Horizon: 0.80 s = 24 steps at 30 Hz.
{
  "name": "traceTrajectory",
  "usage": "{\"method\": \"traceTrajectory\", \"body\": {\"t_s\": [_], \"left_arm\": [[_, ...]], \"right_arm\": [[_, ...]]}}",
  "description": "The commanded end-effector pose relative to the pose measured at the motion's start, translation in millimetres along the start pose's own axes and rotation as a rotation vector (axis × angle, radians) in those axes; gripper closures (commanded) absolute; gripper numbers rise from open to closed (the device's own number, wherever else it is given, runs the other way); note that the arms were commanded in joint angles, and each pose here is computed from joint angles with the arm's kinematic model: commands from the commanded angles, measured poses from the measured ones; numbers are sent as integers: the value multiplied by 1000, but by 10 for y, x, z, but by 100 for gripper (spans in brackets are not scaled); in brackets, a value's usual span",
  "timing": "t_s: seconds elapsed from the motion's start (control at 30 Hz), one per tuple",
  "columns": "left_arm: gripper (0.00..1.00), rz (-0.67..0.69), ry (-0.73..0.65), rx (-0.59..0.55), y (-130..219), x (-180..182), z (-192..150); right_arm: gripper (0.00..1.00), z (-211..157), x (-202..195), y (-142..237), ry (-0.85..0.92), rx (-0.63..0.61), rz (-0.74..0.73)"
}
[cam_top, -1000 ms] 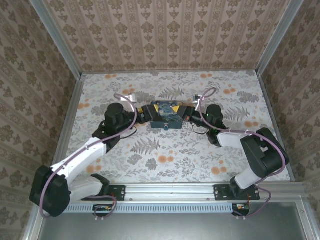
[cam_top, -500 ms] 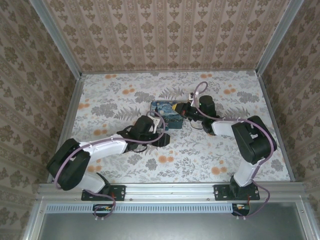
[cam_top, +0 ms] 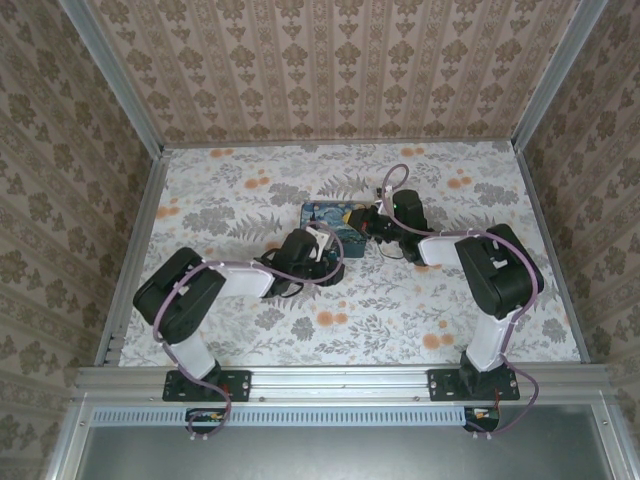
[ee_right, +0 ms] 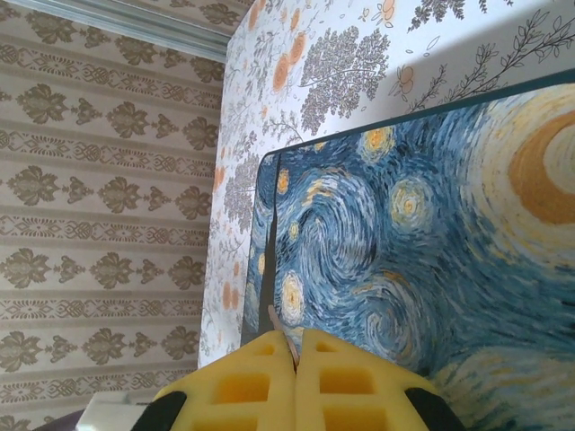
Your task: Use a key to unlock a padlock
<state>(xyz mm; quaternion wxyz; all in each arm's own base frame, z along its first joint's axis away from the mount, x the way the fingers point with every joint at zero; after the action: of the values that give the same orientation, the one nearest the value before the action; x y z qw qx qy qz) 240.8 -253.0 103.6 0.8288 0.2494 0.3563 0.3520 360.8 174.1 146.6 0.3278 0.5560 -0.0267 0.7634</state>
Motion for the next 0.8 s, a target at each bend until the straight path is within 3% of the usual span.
{"method": "traceTrajectory", "body": {"t_s": [0.0,0.47,0.77], "left_arm": [[37,-11,-34,-90,-69,5,177],[41,-110,-13,-124,-320,-31,187],[42,-203,91,-185,-277,-29,221]], "right_arm": [[100,24,-36,-51,4,10,-12],[100,-35,-179,-96,-22,29,-43],[100,-56,-234,-126,-31,33,-52]]}}
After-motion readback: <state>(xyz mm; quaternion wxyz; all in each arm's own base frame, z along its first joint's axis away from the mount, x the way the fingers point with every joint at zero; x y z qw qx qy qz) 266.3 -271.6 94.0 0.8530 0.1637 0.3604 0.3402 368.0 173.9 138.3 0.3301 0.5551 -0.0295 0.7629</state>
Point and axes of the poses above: each hand's point on the last joint's axis, 136 mm out from that joint toward the fingers, its own y axis back along the fingers, its own x axis along the line the jaws close on, z = x × y, the point moved 10 cm from there along y, back along the fingers, and after that the axes turned 4 degrees about y, right-handed, at the moved point
